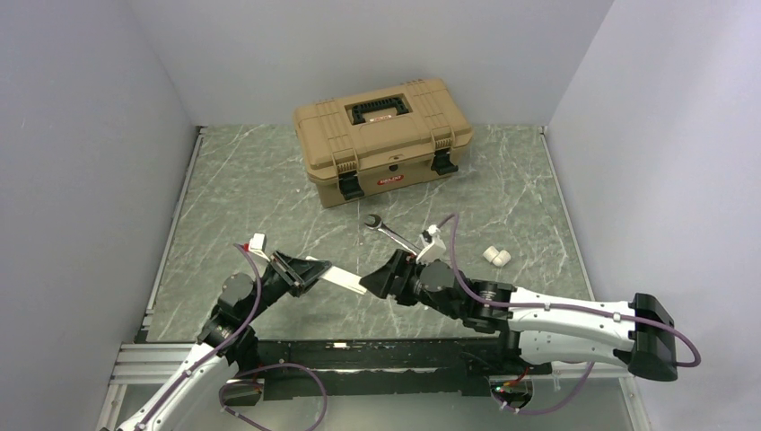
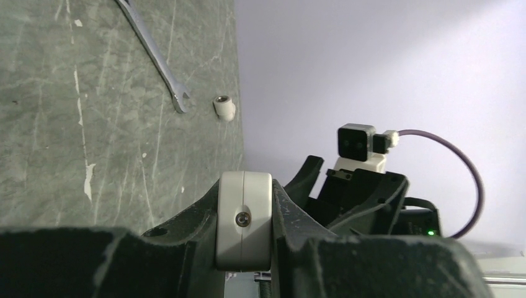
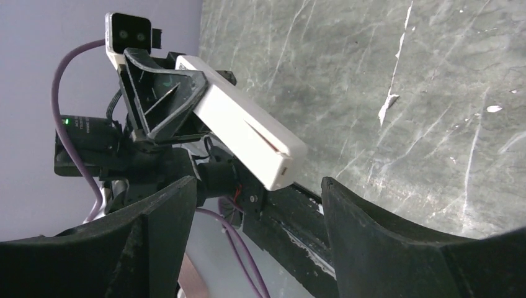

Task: Load the batteries into the remote control

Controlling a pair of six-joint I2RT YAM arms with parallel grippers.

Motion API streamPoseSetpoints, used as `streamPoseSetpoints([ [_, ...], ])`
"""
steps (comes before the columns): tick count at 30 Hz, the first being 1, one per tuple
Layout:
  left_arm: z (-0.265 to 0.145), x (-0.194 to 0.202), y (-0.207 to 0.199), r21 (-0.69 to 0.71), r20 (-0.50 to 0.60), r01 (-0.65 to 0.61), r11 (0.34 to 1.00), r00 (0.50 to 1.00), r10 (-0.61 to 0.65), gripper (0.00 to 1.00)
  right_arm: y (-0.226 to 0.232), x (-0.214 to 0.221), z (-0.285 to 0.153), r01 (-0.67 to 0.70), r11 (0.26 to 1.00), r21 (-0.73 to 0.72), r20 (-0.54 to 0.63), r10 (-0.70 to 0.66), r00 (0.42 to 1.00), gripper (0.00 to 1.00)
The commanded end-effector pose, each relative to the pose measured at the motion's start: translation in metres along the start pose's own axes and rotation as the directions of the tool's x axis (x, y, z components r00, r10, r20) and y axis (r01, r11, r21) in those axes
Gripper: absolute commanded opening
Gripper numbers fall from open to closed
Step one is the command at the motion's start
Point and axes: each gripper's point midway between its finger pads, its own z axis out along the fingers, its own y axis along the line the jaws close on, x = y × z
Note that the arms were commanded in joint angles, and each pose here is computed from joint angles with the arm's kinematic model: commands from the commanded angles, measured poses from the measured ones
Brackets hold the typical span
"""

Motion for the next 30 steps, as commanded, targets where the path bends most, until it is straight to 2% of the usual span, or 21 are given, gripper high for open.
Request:
streamPoseSetpoints([
  [1, -0.002, 0.008, 0.013, 0.031, -0.025, 0.039, 0.999, 0.999, -0.038, 0.03, 0.014, -0.013, -0.006, -0.031, 0.992, -0.124, 0.077, 0.041, 0.996, 0.76],
  [12, -0.003, 0.008, 0.004, 0.05, -0.031, 0.05, 0.998, 0.998, -0.048, 0.03, 0.022, -0.005, -0.001, -0.044, 0.975, -0.217, 0.063, 0.059, 0.996, 0.77],
  [21, -0.004, 0.008, 0.003, 0.055, -0.031, 0.054, 0.997, 0.998, -0.053, 0.04, 0.023, 0.006, 0.004, -0.059, 0.968, -0.246, 0.019, 0.066, 0.998, 0.74],
  [25, -0.004, 0.008, 0.002, 0.057, -0.03, 0.055, 0.997, 0.998, -0.053, 0.04, 0.02, 0.011, 0.007, -0.068, 0.967, -0.245, 0.003, 0.071, 0.997, 0.71],
  [30, -0.004, 0.008, 0.001, 0.059, -0.03, 0.054, 0.997, 0.998, -0.053, 0.04, 0.018, 0.013, 0.009, -0.079, 0.965, -0.251, -0.001, 0.082, 0.997, 0.61],
])
